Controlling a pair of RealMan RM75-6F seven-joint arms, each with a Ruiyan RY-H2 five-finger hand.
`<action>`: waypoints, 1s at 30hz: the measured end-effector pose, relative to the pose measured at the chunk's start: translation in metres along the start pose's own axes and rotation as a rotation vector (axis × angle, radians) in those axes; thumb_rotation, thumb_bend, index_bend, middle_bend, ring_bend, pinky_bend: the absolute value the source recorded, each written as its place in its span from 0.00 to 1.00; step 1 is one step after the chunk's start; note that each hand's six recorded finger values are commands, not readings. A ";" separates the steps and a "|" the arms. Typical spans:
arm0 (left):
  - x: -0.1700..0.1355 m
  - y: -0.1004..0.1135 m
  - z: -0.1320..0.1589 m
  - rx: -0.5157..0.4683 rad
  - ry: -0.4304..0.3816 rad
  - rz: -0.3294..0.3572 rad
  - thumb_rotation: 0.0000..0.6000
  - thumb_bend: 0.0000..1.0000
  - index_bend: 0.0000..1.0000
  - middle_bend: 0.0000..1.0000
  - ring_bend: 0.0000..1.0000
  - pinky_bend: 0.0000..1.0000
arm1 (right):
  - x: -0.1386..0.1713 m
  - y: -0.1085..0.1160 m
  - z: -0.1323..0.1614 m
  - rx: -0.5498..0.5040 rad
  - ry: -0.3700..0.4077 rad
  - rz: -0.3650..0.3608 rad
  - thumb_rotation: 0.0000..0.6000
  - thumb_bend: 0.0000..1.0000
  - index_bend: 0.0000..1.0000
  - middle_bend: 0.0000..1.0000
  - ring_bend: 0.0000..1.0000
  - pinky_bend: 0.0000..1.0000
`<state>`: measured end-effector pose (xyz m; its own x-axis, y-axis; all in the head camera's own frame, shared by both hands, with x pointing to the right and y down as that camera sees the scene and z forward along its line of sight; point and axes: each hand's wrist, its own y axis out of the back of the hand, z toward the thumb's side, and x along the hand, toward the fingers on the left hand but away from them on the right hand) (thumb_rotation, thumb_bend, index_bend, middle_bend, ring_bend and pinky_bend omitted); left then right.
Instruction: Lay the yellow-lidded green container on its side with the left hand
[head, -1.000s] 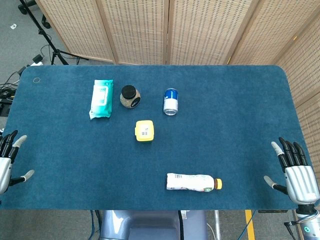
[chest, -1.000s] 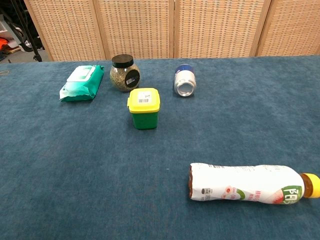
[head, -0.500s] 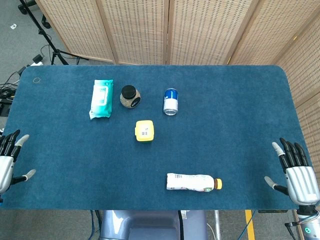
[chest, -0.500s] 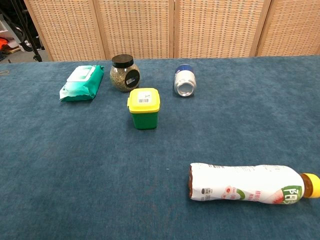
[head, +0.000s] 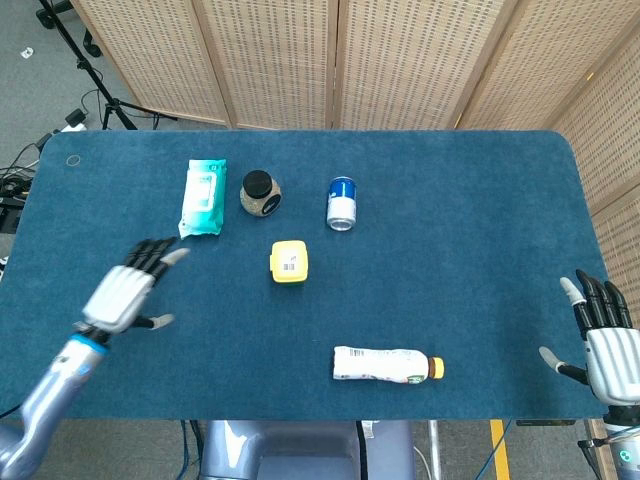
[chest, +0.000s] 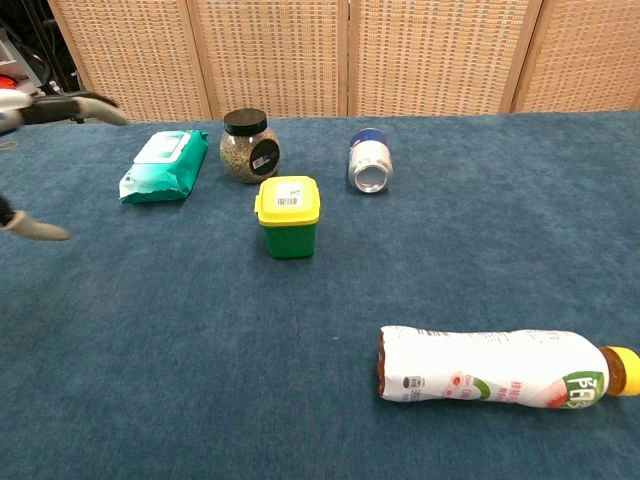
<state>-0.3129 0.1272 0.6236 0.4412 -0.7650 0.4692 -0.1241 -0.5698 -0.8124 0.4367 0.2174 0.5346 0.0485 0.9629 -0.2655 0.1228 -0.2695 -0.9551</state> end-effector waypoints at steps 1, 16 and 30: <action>0.011 -0.003 0.008 -0.010 -0.017 -0.004 1.00 0.00 0.00 0.00 0.00 0.00 | -0.001 0.000 -0.002 0.000 -0.007 0.002 1.00 0.00 0.00 0.00 0.00 0.00; 0.133 -0.055 0.078 -0.166 -0.025 -0.086 1.00 0.00 0.00 0.00 0.00 0.00 | -0.014 0.001 -0.030 0.003 -0.109 0.005 1.00 0.00 0.00 0.00 0.00 0.00; 0.176 -0.081 0.094 -0.263 0.025 -0.126 1.00 0.00 0.21 0.27 0.26 0.27 | -0.018 -0.002 -0.040 0.014 -0.152 0.008 1.00 0.00 0.00 0.00 0.00 0.00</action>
<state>-0.1421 0.0668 0.7394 0.4462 -0.6884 0.5719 -0.2970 -0.7167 -0.6310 0.4747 0.1997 0.5470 -0.1016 0.9521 -0.2885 0.1095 -0.2775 -0.9545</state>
